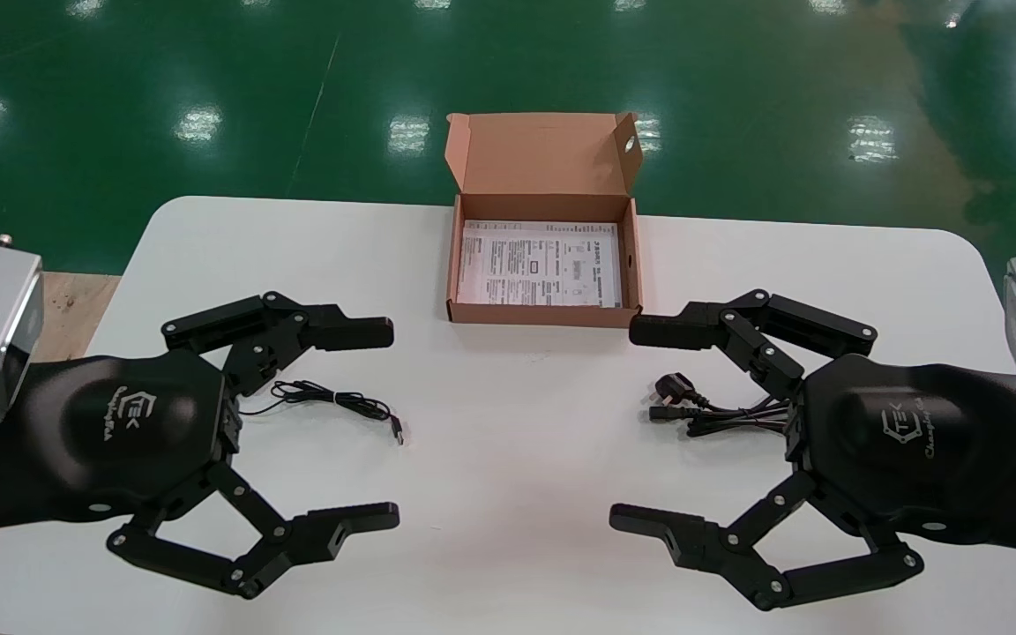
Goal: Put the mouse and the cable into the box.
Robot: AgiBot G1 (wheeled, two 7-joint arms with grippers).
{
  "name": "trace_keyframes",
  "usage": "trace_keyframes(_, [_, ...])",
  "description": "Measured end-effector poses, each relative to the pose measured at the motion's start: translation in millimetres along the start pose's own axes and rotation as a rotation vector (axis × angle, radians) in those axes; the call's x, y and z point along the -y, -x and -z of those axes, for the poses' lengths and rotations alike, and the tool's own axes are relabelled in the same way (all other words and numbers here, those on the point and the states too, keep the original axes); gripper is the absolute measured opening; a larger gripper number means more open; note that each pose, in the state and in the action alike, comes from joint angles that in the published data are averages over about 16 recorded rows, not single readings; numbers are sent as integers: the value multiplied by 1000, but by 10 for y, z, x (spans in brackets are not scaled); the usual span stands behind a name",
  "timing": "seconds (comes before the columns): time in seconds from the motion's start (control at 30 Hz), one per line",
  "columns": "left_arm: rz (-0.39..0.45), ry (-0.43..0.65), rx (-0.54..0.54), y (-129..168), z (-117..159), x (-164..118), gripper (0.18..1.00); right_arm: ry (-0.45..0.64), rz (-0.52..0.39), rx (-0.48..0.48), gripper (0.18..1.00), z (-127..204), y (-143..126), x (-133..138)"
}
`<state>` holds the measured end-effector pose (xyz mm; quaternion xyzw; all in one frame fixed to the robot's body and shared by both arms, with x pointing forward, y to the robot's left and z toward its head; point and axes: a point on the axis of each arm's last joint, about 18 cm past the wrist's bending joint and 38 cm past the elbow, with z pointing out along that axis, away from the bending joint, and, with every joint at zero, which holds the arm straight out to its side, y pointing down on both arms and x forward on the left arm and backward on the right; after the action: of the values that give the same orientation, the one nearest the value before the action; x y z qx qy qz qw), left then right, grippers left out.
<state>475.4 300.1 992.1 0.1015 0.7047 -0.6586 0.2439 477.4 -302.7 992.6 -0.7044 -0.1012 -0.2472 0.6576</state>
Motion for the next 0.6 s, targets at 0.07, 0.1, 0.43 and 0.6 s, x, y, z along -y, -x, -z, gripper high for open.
trace_keyframes(0.07, [0, 0, 0, 0, 0, 0, 1001, 0, 0, 0, 1001, 0, 0, 0])
trace_keyframes(0.1, [0, 0, 0, 0, 0, 0, 1001, 0, 0, 0, 1001, 0, 0, 0])
trace_keyframes(0.43, [0, 0, 0, 0, 0, 0, 1001, 0, 0, 0, 1001, 0, 0, 0])
trace_keyframes(0.6, [0, 0, 0, 0, 0, 0, 1001, 0, 0, 0, 1001, 0, 0, 0])
